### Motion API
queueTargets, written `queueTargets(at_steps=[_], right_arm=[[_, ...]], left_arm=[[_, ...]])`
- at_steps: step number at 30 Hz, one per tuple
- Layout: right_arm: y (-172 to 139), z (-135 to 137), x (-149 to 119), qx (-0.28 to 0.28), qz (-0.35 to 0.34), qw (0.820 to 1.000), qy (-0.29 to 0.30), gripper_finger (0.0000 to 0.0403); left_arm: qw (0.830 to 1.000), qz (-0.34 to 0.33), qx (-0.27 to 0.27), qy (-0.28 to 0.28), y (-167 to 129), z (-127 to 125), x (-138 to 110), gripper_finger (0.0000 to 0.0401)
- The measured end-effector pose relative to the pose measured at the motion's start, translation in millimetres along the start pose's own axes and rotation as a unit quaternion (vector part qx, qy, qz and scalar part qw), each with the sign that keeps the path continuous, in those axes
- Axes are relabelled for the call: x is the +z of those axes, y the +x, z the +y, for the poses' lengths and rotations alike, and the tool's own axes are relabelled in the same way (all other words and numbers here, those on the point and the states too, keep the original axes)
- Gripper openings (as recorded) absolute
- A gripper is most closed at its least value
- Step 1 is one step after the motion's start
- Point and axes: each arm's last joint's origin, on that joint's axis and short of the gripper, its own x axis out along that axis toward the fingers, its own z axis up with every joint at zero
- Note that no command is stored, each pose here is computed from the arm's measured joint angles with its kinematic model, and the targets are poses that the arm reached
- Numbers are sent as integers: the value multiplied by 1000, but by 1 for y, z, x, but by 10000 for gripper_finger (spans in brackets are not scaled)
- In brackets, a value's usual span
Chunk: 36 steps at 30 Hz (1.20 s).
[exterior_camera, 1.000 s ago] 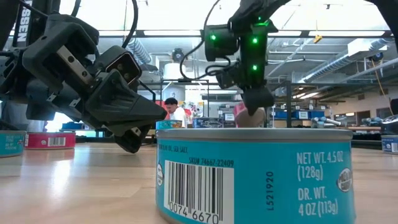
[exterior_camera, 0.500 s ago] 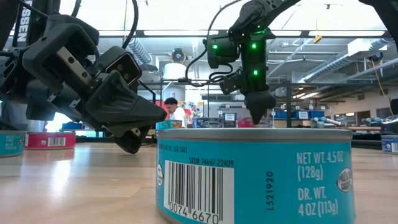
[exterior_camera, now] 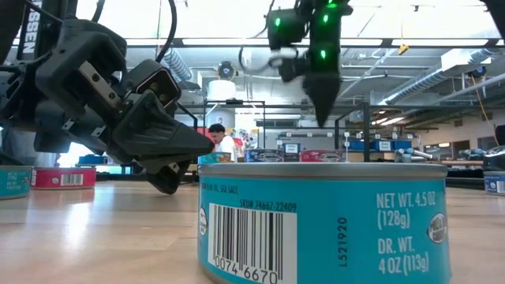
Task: Stack canned seafood by type on shelf
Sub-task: Put the center red tuna can on the shelf aligned with the red tuna can
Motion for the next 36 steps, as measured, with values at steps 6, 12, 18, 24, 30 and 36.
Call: queueTargets(at_steps=[6, 12, 18, 24, 30, 36], right_arm=[[0, -23, 6, 107, -80, 988, 79, 36], [28, -37, 8, 166, -102, 972, 131, 15], [43, -50, 5, 167, -102, 965, 174, 9], [59, -57, -4, 164, -82, 966, 182, 4], [67, -57, -8, 162, -74, 966, 185, 5], [70, -65, -10, 156, -67, 962, 214, 3]], left_arm=[[1000, -7, 8, 8, 0, 5, 3, 1], [1000, -8, 8, 7, 0, 5, 4, 1], [1000, -8, 9, 6, 0, 5, 3, 1], [1000, -7, 9, 6, 0, 5, 3, 1], [1000, -8, 10, 6, 0, 5, 3, 1], [1000, -5, 14, 5, 0, 6, 3, 1]])
